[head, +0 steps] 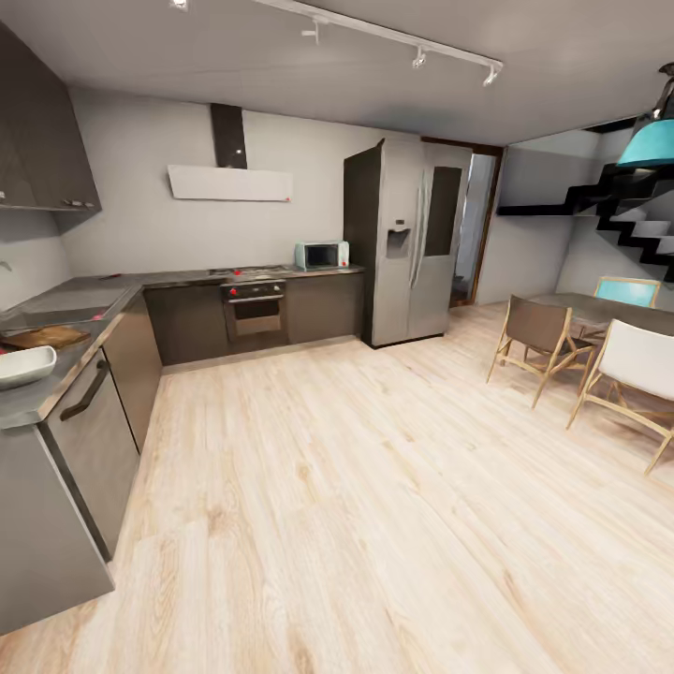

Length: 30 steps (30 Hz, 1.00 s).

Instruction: In the kitchen, take the Vidalia onion out of the sink, dice it on the chopping board with the paring knife, put the diced onion into the bowl on the countertop, then place both the paring knife and the chopping board into the sink.

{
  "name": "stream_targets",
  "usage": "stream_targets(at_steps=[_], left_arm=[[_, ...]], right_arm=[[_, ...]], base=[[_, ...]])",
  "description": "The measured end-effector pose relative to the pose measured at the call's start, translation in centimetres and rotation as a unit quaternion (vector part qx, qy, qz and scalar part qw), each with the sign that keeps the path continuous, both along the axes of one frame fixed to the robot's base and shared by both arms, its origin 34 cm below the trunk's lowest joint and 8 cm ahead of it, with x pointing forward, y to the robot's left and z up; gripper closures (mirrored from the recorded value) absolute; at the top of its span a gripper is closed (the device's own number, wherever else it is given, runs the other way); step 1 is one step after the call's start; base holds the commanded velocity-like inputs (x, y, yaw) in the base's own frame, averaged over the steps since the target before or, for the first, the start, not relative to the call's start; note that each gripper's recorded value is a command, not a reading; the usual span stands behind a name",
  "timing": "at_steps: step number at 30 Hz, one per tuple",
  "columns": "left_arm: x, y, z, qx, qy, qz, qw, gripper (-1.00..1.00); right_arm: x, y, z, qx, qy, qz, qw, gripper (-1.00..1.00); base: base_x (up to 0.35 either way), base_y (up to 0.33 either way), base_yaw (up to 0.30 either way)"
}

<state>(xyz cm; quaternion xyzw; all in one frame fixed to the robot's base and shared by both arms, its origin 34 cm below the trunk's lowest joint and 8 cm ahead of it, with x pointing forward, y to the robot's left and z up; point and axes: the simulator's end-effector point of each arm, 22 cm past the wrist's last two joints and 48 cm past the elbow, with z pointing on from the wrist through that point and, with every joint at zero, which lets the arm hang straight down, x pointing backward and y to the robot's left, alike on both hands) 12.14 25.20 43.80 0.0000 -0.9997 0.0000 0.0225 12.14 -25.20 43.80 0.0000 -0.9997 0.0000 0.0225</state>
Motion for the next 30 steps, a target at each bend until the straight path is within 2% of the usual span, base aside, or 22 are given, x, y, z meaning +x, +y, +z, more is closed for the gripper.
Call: stream_targets(at_steps=[7,11,20,30], left_arm=[[0.2,-0.4,0.0,-0.003,-0.001,-0.001,1.0000,-1.00],[0.2,0.7,0.0,0.004,-0.001,0.000,1.0000,-1.00],[0.6,0.6,0.0,0.004,-0.008,0.002,1.0000,-1.00],[3.7,0.0,0.0,0.000,-0.055,0.004,0.9985,-1.00]], right_arm=[[0.3,0.7,0.0,0.004,-0.003,0.001,1.0000,-1.00],[2.9,2.3,0.0,0.014,-0.030,0.003,0.9994,-1.00],[5.0,2.4,0.1,0.015,-0.064,0.001,0.9979,-1.00],[7.2,2.5,0.3,0.015,-0.102,0.001,0.9947,-1.00]], base=[[0.000,0.000,0.000],[0.000,0.000,0.000],[0.000,0.000,0.000],[0.000,0.000,0.000]])
